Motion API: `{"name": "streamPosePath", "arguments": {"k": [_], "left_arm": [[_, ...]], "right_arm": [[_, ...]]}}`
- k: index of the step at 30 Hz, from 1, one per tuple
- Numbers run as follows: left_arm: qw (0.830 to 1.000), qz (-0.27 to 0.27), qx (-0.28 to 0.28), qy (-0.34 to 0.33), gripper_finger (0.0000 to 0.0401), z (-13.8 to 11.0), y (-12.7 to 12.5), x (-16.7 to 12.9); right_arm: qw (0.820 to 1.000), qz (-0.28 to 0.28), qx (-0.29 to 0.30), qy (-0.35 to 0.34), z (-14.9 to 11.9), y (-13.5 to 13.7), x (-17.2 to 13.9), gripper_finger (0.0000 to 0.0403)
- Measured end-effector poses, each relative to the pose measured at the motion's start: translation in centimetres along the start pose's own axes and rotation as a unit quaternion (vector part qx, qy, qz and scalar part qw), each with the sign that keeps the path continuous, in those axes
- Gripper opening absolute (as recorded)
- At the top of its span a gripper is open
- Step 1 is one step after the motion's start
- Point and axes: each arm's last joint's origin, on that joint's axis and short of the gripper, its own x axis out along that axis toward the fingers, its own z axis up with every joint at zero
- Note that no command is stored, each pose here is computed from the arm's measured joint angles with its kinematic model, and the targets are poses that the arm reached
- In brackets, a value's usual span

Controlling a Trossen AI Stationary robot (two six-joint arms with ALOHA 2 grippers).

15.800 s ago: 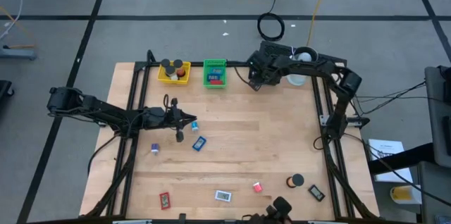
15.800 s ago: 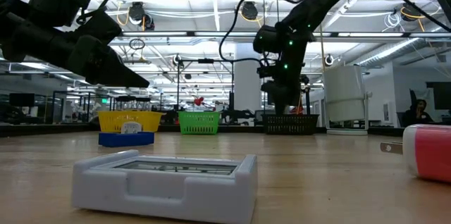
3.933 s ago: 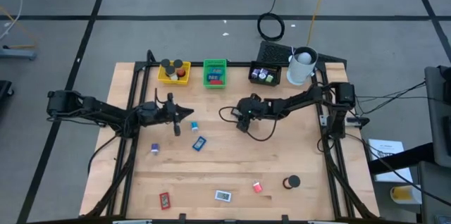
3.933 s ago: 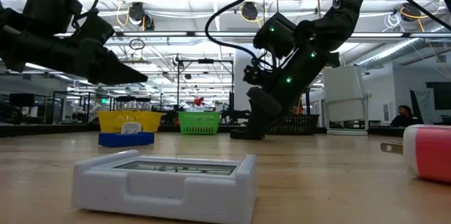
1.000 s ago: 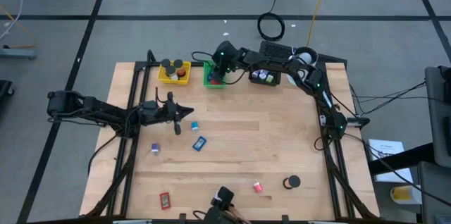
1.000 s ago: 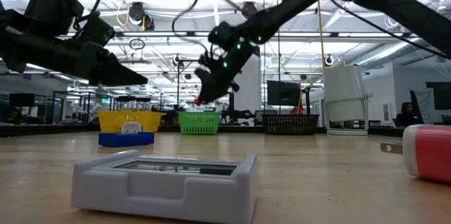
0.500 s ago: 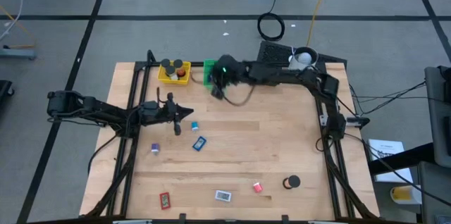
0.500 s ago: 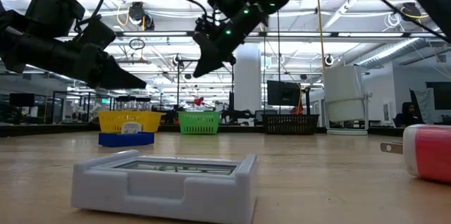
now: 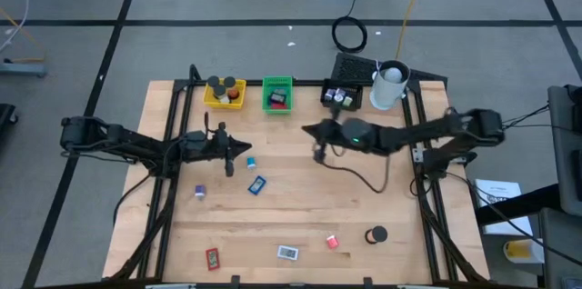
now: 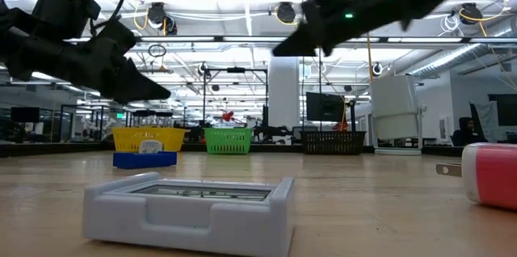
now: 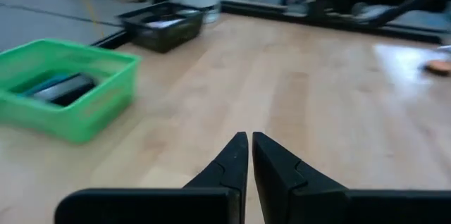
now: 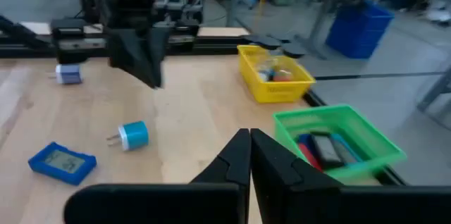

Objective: Pick & Place Office items
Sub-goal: Put the blue charger adapter into the black bin

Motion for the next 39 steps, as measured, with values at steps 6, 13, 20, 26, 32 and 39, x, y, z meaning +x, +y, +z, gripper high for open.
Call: {"name": "streamPosePath", "arguments": {"k": [6,13,20,26,32,39], "left_arm": [[0.998,-0.060,-0.016,0.019,0.0026,1.0,-1.2,0.3],[0.985,-0.064,-0.007,0.159,0.0026,4.2,-3.4,-0.3],[0.965,-0.040,-0.035,0.257,0.0026,7.5,-5.6,-3.0],[0.911,0.036,-0.119,0.394,0.0026,7.4,-6.5,-5.5],[0.855,0.094,-0.189,0.474,0.0026,6.3,-7.7,-7.4],[0.816,0.142,-0.269,0.491,0.0048,5.3,-9.3,-7.8]], "right_arm": [[0.999,-0.032,0.012,-0.019,-1.3,0.1,-4.4,0.0001],[0.998,-0.038,0.021,-0.049,-2.1,0.2,-6.6,0.0001],[0.998,-0.029,0.023,-0.057,-2.6,0.6,-6.9,0.0001],[0.998,-0.025,0.021,-0.054,-2.6,0.7,-6.9,0.0001],[0.998,-0.025,0.020,-0.053,-2.7,0.7,-6.9,0.0001],[0.998,-0.025,0.017,-0.050,-2.7,0.7,-6.9,0.0001]]}}
